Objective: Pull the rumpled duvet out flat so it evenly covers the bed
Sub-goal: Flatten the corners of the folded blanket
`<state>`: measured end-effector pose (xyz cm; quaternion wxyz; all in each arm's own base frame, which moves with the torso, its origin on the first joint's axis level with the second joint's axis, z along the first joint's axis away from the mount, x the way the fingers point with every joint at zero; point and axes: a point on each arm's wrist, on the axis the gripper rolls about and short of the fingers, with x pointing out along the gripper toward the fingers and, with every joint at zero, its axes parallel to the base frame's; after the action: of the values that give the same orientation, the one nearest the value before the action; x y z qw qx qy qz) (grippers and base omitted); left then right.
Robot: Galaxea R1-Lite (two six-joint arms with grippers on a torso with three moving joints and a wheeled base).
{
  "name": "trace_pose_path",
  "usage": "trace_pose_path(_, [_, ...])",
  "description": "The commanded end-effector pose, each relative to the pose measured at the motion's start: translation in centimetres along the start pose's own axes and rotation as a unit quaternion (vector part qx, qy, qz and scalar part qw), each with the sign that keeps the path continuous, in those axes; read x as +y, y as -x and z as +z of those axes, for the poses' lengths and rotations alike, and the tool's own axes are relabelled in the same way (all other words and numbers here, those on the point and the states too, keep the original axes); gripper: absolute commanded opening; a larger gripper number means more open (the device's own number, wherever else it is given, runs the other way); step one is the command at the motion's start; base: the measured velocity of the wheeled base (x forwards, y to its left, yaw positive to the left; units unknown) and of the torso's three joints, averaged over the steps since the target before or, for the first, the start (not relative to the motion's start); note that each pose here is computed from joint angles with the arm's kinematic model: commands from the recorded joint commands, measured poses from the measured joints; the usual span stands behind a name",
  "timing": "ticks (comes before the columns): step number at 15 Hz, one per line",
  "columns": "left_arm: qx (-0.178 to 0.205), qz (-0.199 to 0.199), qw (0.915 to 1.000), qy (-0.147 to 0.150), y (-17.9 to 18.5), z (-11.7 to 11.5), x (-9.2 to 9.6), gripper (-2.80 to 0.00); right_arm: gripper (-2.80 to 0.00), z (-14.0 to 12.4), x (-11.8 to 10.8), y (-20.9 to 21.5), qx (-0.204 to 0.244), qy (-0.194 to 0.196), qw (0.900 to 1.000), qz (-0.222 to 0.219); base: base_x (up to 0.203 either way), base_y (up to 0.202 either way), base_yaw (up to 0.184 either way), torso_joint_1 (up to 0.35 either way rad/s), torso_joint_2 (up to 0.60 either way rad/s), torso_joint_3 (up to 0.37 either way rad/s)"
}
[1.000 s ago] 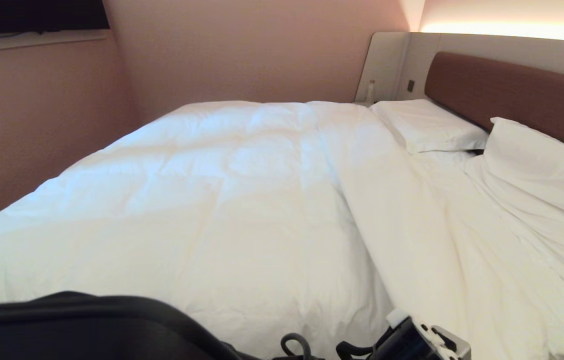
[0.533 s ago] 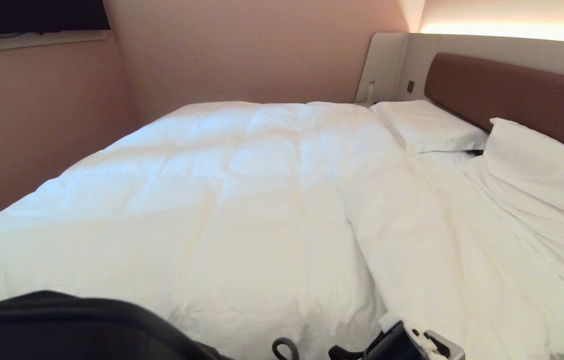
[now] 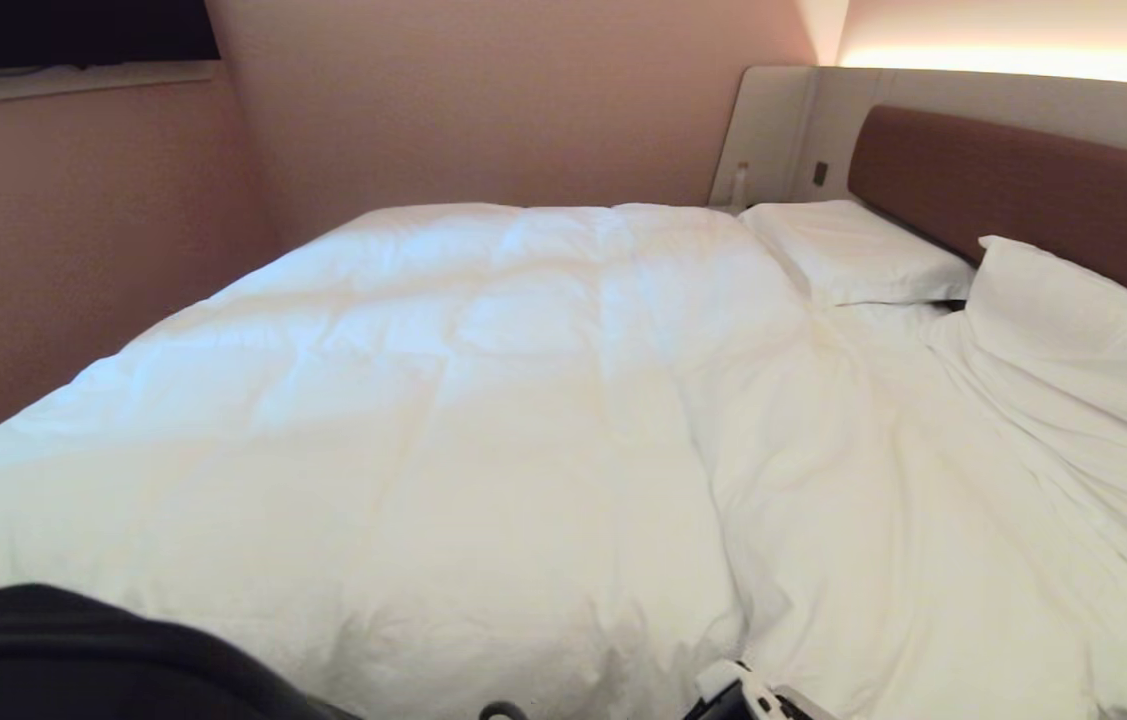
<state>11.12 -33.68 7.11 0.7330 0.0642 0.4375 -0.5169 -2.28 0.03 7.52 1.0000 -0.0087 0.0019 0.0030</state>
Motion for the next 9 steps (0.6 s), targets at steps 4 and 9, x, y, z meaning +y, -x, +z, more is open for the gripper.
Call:
trace_pose_path(4, [-0.114,0.01,0.9932,0.022,5.5,2.5,1.1,0.0,-2.8,0.0,0.0,0.0,0.001,-0.004,1.0,-0.001,0.0,0.0,0.0,0.0,0.0,0.0])
trace_pose_path(9, [-0.224,0.025,0.9722,0.063,13.9,4.6,2.9,0.0,-2.8,0.0,0.0,0.0,0.002,-0.005,1.0,-0.002,0.0,0.0,0.0,0.0,0.0,0.0])
